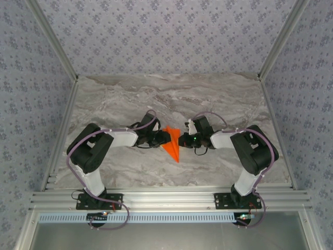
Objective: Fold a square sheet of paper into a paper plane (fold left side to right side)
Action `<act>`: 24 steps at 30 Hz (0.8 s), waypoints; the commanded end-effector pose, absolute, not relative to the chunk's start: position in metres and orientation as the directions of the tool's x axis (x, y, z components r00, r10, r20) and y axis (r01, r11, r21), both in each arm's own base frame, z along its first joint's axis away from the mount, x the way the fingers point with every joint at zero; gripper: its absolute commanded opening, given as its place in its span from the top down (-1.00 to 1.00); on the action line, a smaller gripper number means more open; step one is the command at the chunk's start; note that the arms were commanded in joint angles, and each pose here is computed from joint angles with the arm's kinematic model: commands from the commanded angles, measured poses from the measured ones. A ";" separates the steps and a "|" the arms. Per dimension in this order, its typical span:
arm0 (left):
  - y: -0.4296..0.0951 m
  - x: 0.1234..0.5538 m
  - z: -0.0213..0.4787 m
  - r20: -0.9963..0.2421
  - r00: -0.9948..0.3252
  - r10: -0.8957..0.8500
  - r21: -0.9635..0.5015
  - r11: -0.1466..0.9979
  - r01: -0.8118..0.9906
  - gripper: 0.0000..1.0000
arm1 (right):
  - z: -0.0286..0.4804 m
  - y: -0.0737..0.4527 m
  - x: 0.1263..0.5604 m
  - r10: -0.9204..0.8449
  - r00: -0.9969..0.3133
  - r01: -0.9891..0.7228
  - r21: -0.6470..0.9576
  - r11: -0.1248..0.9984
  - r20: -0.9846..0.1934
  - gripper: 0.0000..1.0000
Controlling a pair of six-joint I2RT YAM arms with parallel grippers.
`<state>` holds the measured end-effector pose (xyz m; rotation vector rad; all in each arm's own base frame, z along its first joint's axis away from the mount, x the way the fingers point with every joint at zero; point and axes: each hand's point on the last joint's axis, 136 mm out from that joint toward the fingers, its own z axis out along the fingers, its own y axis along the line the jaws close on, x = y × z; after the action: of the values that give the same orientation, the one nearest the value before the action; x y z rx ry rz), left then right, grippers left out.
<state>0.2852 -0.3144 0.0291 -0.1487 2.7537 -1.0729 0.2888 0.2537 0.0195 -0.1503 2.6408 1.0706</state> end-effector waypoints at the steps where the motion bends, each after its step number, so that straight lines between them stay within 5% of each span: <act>1: -0.318 0.285 0.038 -0.162 -0.978 -0.132 -0.680 0.734 0.013 0.32 | -0.007 0.241 0.281 -0.008 -0.970 -0.156 0.597 0.787 -0.243 0.85; 12: -0.326 0.287 0.080 -0.236 -0.966 -0.103 -0.716 0.690 0.102 0.48 | -0.020 0.229 0.272 -0.021 -0.979 -0.127 0.533 0.836 -0.201 0.86; 24: -0.357 0.303 0.067 -0.208 -0.977 -0.053 -0.734 0.669 0.120 0.58 | -0.022 0.228 0.268 -0.030 -0.980 -0.130 0.520 0.844 -0.196 0.88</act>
<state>0.3002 -0.3452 0.0617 -0.0050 2.6861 -1.1602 0.2885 0.2539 0.0174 -0.1713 2.6743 1.0322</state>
